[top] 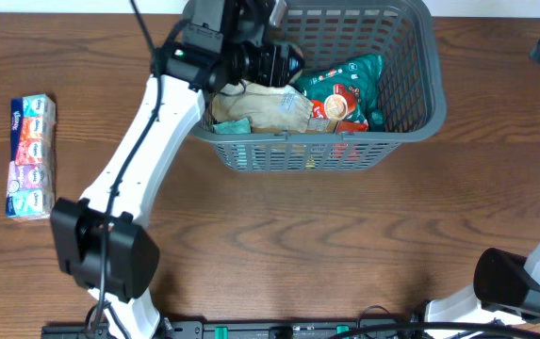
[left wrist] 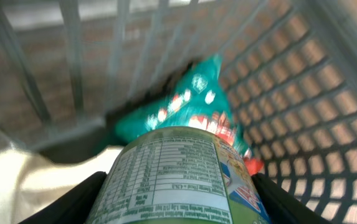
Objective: Pack container
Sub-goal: 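Lift the jar with the left gripper and lower it into the basket, then move the left gripper to the tissue pack and grasp it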
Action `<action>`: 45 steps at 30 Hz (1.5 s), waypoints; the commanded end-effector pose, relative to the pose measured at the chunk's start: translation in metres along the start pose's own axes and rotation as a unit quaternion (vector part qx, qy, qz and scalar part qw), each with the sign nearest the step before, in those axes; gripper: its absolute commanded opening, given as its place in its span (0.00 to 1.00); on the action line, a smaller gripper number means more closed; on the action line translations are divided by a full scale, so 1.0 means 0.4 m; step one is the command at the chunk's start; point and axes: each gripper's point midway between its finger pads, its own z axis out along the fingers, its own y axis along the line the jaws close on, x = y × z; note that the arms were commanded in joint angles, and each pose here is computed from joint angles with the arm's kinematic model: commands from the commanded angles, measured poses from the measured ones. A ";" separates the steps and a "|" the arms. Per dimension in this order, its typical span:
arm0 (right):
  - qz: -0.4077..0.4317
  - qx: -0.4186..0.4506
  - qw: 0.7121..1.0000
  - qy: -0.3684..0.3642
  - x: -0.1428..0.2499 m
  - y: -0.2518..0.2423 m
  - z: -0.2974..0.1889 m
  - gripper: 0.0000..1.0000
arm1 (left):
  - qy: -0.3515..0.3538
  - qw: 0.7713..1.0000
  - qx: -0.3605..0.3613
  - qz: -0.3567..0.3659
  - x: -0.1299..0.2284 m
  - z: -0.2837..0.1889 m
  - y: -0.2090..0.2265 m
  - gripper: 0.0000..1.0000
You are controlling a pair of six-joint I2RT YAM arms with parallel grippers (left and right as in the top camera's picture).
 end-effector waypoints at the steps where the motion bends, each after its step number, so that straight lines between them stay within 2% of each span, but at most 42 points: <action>1: 0.011 0.004 1.000 0.000 0.000 -0.007 0.001 0.99 | 0.027 0.999 -0.005 0.024 0.028 0.035 0.003 0.06; 11: 0.011 0.004 1.000 0.000 0.000 -0.007 0.000 0.99 | 0.079 0.996 -0.040 0.016 0.100 0.103 0.057 0.06; 12: 0.011 0.004 1.000 0.000 0.000 -0.007 0.000 0.99 | 0.080 0.996 -0.040 0.016 0.102 0.103 0.058 0.26; 14: 0.011 0.004 1.000 0.000 0.000 -0.007 0.000 0.99 | 0.078 0.996 -0.040 0.017 0.100 0.102 0.057 0.96; 15: 0.011 0.003 1.000 0.000 0.000 -0.007 0.001 0.99 | 0.078 0.996 -0.040 0.017 0.099 0.101 0.056 0.99; 20: 0.011 0.004 1.000 0.000 0.000 -0.007 0.000 0.99 | 0.073 0.996 -0.036 0.029 0.091 0.091 0.046 0.99; 24: 0.011 0.004 1.000 0.000 0.000 -0.007 0.000 0.99 | 0.044 0.998 -0.019 0.042 0.045 0.043 0.002 0.99; 29: 0.011 0.004 1.000 0.000 0.000 -0.007 0.000 0.99 | -0.048 0.995 -0.016 0.083 -0.097 -0.114 -0.092 0.98; 33: 0.011 0.004 1.000 0.000 0.000 -0.007 0.001 0.99 | -0.149 0.981 -0.089 0.086 -0.223 -0.312 -0.103 0.98; 35: 0.011 0.004 1.000 0.000 0.000 -0.007 0.001 0.99 | -0.194 0.967 -0.147 0.075 -0.263 -0.430 -0.076 0.98; 38: 0.011 0.004 1.000 0.000 0.000 -0.007 0.000 0.99 | -0.239 0.935 -0.261 0.011 -0.270 -0.589 0.022 0.99; 42: 0.011 0.003 1.000 0.000 0.000 -0.007 0.001 0.99 | -0.246 0.861 -0.427 -0.121 -0.169 -0.783 0.206 0.99; 45: 0.011 0.003 1.000 0.000 0.000 -0.007 0.001 0.99 | -0.198 0.831 -0.492 -0.167 -0.074 -0.853 0.304 0.99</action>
